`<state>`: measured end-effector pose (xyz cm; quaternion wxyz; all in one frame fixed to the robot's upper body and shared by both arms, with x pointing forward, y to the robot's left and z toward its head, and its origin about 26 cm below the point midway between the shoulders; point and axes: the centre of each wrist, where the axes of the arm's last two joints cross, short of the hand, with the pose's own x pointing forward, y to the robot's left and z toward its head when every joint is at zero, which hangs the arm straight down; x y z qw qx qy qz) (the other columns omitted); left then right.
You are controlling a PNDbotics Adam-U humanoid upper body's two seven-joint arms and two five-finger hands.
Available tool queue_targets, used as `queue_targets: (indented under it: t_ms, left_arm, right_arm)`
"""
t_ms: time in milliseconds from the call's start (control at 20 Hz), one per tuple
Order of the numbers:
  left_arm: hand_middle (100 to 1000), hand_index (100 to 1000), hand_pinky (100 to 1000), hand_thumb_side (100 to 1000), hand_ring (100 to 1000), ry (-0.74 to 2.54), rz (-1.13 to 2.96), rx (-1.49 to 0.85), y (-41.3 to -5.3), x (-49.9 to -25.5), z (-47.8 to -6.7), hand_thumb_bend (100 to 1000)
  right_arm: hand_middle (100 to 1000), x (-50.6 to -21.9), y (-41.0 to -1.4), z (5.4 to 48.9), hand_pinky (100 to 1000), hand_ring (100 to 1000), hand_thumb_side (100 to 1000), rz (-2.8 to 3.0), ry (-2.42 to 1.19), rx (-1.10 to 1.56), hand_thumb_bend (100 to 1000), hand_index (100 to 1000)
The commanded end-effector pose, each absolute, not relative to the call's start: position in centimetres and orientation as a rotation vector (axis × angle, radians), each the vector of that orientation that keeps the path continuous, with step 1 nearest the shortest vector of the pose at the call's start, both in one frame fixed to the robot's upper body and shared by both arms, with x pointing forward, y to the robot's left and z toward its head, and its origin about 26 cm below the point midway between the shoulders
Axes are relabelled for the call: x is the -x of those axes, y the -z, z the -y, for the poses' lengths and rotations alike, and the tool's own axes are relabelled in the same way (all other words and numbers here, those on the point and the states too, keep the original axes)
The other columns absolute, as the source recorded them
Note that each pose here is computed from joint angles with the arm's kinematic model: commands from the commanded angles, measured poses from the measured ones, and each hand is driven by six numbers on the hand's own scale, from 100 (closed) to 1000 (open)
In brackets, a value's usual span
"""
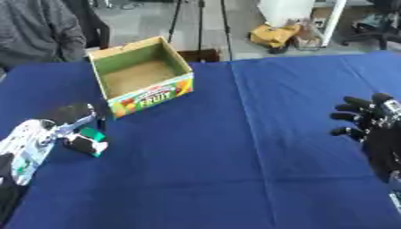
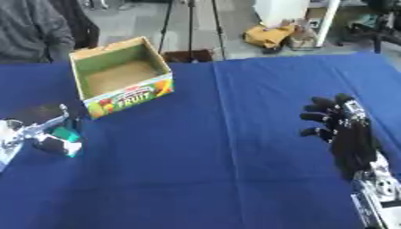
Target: Pick up objects on the table and place them in the box.
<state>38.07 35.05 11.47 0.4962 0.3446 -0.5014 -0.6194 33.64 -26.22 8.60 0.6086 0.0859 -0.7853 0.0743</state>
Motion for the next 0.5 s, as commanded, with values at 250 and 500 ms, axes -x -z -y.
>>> queue_targets:
  t_ms: [250,500]
  left_arm:
    - [384,569,302,329,353,1.463,1.299,-0.914,-16.5,-38.1,-35.5,100]
    - [377,565,300,388,350,1.406,1.373,-1.001,-19.7,-38.8,-35.4,100]
  right_arm:
    - [685,-33.8,-9.6,26.5,537,729,1000,1.843,-0.189,-0.189,100,807]
    - [684,-33.8,-9.5,26.4,537,729,1000,1.841,-0.192,-0.191,100,807]
